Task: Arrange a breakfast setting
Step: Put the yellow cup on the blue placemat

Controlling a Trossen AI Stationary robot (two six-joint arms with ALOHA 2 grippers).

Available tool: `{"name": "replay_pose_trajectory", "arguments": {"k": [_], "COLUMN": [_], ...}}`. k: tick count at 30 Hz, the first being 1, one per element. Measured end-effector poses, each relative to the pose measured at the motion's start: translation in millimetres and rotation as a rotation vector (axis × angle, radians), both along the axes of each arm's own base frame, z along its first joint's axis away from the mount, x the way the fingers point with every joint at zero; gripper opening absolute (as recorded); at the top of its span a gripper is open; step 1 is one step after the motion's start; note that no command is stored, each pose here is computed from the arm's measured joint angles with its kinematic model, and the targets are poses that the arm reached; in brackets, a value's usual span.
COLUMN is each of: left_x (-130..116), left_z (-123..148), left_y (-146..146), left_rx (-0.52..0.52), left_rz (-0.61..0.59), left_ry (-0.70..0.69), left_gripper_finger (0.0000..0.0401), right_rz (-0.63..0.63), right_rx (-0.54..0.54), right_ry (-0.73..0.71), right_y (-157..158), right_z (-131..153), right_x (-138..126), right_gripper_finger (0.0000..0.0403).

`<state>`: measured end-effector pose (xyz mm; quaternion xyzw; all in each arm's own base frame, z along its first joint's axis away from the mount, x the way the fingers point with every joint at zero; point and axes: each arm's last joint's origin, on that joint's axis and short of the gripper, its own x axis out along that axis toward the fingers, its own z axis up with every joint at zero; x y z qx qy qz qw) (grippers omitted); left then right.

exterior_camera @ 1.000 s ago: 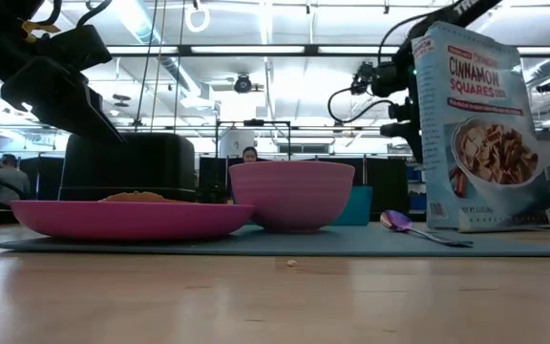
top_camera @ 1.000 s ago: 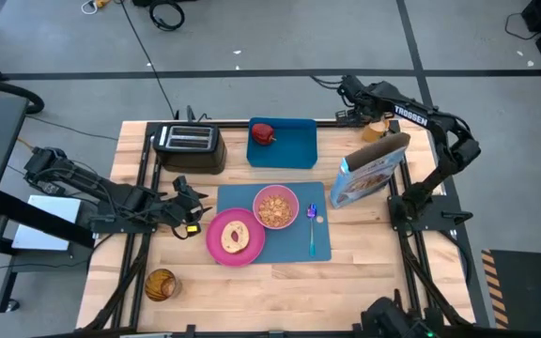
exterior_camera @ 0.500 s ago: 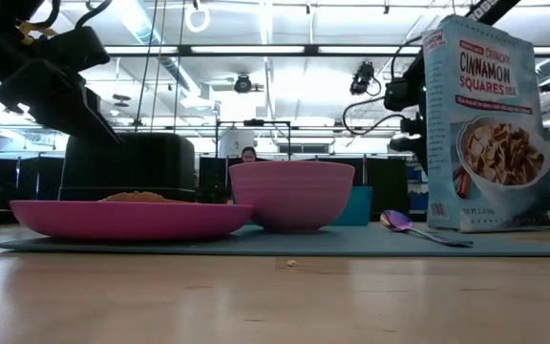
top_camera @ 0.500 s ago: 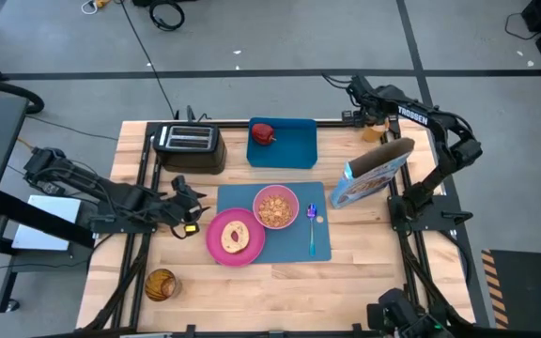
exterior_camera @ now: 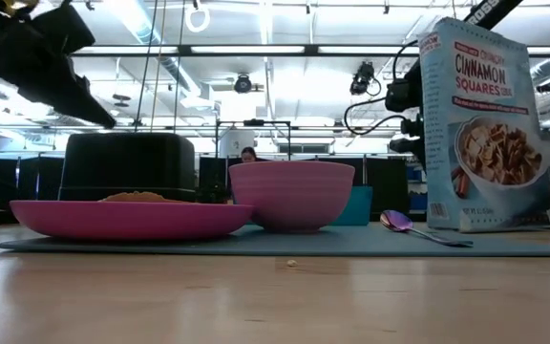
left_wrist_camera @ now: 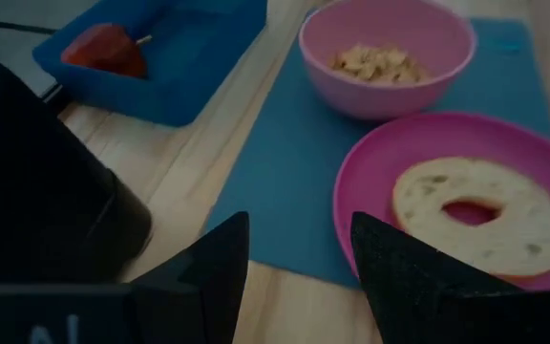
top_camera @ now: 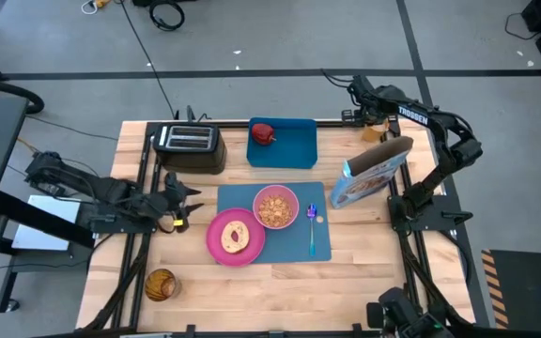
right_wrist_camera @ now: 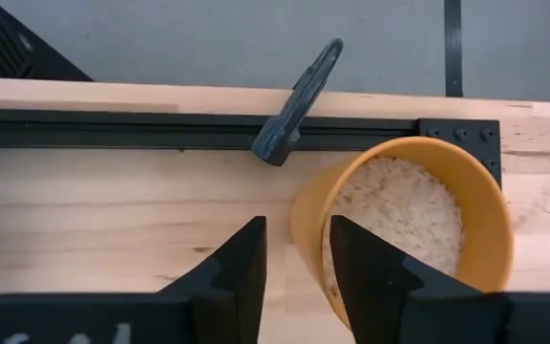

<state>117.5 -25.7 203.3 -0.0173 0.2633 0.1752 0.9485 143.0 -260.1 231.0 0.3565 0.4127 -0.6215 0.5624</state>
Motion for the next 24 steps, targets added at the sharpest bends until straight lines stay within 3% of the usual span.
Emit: {"name": "replay_pose_trajectory", "arguments": {"k": [10, 16, 24], "left_x": [-7.2, -7.2, -7.2], "left_z": [7.2, 7.2, 7.3], "left_y": [2.5, 2.4, 2.4], "left_rx": [-0.024, -0.024, -0.024], "left_rz": [-0.01, -0.01, -0.011], "left_ry": [-0.068, -0.068, -0.069], "left_gripper_finger": [0.0192, 0.0192, 0.0192], "right_rz": [0.016, 0.025, 0.021], "right_rx": [0.011, 0.101, 0.085], "right_ry": [0.023, 0.054, 0.059], "right_y": [2.3, -1.3, -1.9], "right_z": [-9.9, -29.7, -28.8], "right_x": [0.5, 4.0, 4.6], "right_gripper_finger": [0.0111, 0.0104, 0.0051]}}
